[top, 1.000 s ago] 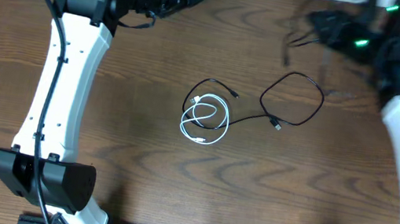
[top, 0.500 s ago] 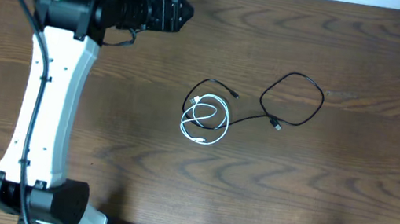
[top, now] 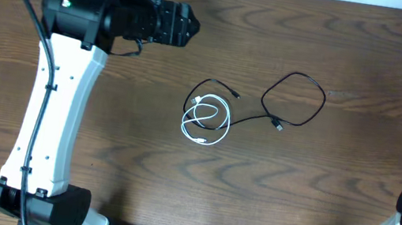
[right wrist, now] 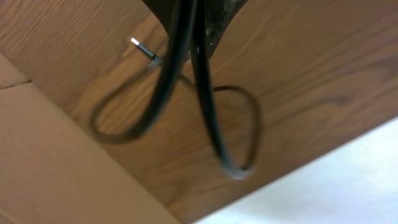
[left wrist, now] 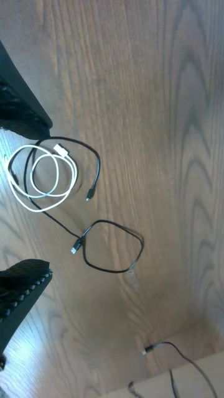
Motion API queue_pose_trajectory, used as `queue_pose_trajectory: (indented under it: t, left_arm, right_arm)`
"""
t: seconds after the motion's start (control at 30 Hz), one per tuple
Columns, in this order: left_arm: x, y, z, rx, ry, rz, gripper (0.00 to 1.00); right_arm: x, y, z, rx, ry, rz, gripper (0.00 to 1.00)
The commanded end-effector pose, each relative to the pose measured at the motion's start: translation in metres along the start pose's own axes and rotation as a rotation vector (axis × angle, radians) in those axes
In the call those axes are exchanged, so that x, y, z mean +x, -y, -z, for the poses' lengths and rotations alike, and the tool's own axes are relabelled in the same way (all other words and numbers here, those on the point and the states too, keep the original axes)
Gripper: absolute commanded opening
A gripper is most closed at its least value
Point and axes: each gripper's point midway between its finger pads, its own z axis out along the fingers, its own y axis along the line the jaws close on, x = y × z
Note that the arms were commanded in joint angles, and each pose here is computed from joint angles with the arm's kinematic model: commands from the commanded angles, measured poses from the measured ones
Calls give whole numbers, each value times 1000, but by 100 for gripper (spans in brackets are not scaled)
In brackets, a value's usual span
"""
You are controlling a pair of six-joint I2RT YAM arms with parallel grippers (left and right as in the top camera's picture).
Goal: Untangle cables
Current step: 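Lower the left gripper onto the white cable loop and grasp it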
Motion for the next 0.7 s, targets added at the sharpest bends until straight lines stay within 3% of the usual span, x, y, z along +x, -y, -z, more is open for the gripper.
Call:
queue_pose_trajectory:
  t: [0.0, 0.03, 0.07, 0.1, 0.17, 0.3, 0.43, 0.53, 0.67]
  left_arm:
    - [0, 9, -1, -37, 3, -52, 67]
    - [1, 10, -2, -42, 1, -58, 67]
    - [2, 11, -3, -51, 0, -65, 67]
    - [2, 13, -4, -55, -2, -71, 66]
    - [3, 17, -6, -52, -5, -82, 67]
    - [5, 22, -8, -55, -10, -95, 67]
    - [6, 24, -8, -52, -12, -99, 67]
    - [6, 24, -8, -52, -10, -101, 67]
    - [5, 24, -11, -52, -12, -137, 70]
  right_arm:
    - [6, 15, -21, 111, -4, 22, 1]
    - [9, 14, -24, 113, -11, 23, 10]
    - [14, 13, -29, 113, -23, 15, 40]
    - [18, 13, -31, 114, -34, 2, 56]
    - [26, 13, -33, 119, -59, -13, 76]
    - [38, 18, -31, 130, -113, -5, 91]
    - [51, 17, -27, 121, -168, 12, 98]
    - [55, 3, -14, 17, -211, 9, 99]
    - [37, -47, 43, -335, -215, -30, 99]
